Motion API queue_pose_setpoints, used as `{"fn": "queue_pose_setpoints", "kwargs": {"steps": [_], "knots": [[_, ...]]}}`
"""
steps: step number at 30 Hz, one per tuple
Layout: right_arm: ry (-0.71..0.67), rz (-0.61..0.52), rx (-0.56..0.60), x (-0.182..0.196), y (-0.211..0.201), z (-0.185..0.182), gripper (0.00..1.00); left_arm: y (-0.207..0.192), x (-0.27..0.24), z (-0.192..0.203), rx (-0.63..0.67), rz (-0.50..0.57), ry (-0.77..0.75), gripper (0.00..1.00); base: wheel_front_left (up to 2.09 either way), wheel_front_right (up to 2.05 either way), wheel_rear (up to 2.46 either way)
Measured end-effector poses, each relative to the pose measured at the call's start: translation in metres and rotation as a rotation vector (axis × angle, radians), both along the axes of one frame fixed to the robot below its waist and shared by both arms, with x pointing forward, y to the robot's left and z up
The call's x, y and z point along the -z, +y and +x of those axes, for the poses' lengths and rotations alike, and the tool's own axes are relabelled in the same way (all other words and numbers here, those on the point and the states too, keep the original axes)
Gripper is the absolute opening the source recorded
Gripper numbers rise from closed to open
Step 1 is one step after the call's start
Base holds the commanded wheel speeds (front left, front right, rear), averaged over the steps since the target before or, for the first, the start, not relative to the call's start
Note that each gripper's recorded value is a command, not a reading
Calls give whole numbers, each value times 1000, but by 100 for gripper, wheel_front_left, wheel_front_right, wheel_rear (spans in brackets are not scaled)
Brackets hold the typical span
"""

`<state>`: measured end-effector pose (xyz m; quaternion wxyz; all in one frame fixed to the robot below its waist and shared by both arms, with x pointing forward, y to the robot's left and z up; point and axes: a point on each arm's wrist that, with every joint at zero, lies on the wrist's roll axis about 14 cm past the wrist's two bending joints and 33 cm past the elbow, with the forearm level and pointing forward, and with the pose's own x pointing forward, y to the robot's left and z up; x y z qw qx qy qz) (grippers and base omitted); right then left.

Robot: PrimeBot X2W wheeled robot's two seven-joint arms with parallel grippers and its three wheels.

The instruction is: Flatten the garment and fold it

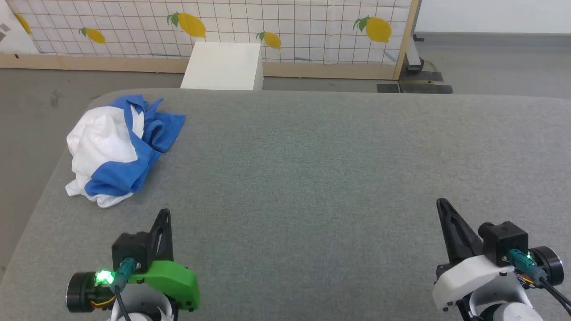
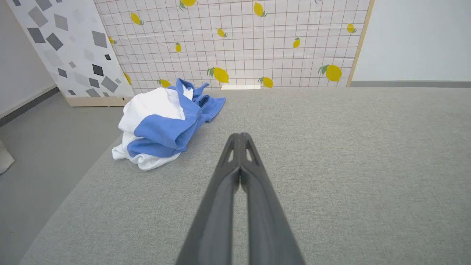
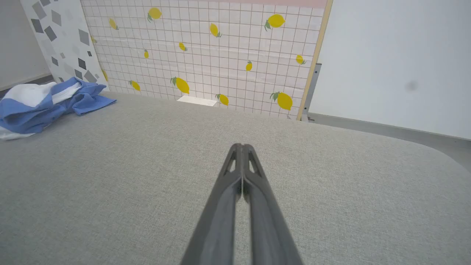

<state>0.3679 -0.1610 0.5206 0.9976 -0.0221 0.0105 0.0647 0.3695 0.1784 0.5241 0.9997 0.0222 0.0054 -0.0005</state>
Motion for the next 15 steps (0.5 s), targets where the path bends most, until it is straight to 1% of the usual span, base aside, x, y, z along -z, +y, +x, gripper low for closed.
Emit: {"fn": "queue_pose_setpoints", "kwargs": {"steps": [15], "knots": [[0, 0, 0, 0, 0, 0, 0, 0, 0, 0, 0, 0, 0, 0, 0, 0, 0]]}}
